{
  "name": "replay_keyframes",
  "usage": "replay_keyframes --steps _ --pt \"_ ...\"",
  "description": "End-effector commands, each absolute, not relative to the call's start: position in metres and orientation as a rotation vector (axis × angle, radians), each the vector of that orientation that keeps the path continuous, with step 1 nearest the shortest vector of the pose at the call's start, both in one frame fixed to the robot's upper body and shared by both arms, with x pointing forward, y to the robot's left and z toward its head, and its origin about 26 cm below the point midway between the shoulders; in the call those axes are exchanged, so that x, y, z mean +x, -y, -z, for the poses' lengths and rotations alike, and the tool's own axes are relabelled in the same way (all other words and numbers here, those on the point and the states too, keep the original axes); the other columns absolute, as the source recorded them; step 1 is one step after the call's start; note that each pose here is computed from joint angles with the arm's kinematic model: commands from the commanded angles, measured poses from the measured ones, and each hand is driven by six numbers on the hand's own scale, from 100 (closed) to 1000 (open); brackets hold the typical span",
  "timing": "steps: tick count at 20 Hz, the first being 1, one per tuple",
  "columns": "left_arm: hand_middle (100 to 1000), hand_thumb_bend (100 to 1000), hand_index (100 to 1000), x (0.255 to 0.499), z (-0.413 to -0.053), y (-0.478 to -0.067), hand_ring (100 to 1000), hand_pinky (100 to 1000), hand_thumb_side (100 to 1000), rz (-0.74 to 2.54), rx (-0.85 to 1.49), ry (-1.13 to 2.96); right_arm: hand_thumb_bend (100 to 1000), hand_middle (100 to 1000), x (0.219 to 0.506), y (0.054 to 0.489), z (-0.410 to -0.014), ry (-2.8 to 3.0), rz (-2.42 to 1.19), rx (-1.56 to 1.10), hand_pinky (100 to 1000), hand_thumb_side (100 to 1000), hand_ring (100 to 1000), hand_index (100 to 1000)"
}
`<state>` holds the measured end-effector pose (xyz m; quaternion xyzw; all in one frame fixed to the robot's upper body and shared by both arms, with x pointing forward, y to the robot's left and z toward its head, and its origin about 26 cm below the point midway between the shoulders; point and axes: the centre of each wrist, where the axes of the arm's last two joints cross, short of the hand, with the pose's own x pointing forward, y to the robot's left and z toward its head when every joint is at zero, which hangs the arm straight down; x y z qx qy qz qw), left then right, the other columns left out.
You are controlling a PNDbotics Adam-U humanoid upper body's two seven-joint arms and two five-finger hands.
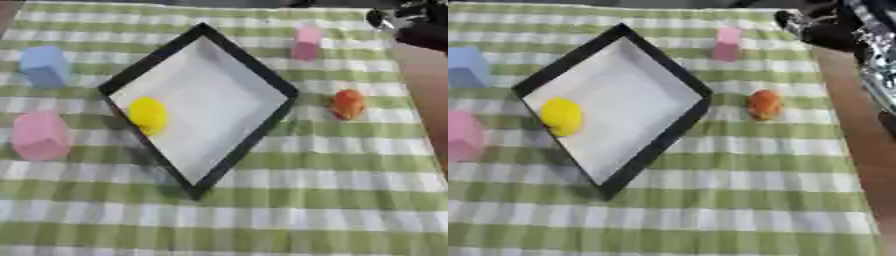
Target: Pick up objects on the table and place them in the box.
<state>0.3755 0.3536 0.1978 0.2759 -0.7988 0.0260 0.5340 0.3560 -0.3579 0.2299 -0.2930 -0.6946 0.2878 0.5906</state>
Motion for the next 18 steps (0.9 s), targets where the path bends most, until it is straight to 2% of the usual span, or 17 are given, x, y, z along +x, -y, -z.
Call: replay_keyframes --steps 1,9,13,15,18 --pt "713 1000 789 0.37 -0.213 -0.356 737 786 545 -0.076 0.669 1.944 507 825 0.343 0.363 -0.262 1.557 -0.84 -0.773 866 308 834 896" --pt "713 1000 789 0.367 -0.211 -0.359 736 789 545 -0.079 0.66 1.936 560 834 0.327 0.368 -0.295 1.425 -1.042 -0.821 871 220 843 894" --pt "712 1000 789 0.367 -0.21 -0.359 736 789 545 -0.079 0.653 1.936 573 836 0.323 0.364 -0.301 1.358 -1.131 -0.826 872 120 844 889" --pt "712 1000 789 0.367 -0.209 -0.359 736 790 545 -0.077 0.65 1.935 525 832 0.323 0.361 -0.302 1.339 -1.164 -0.819 867 100 838 887" --pt "711 1000 788 0.367 -0.208 -0.36 736 790 544 -0.08 0.648 1.932 388 814 0.322 0.358 -0.302 1.32 -1.2 -0.808 859 100 826 869"
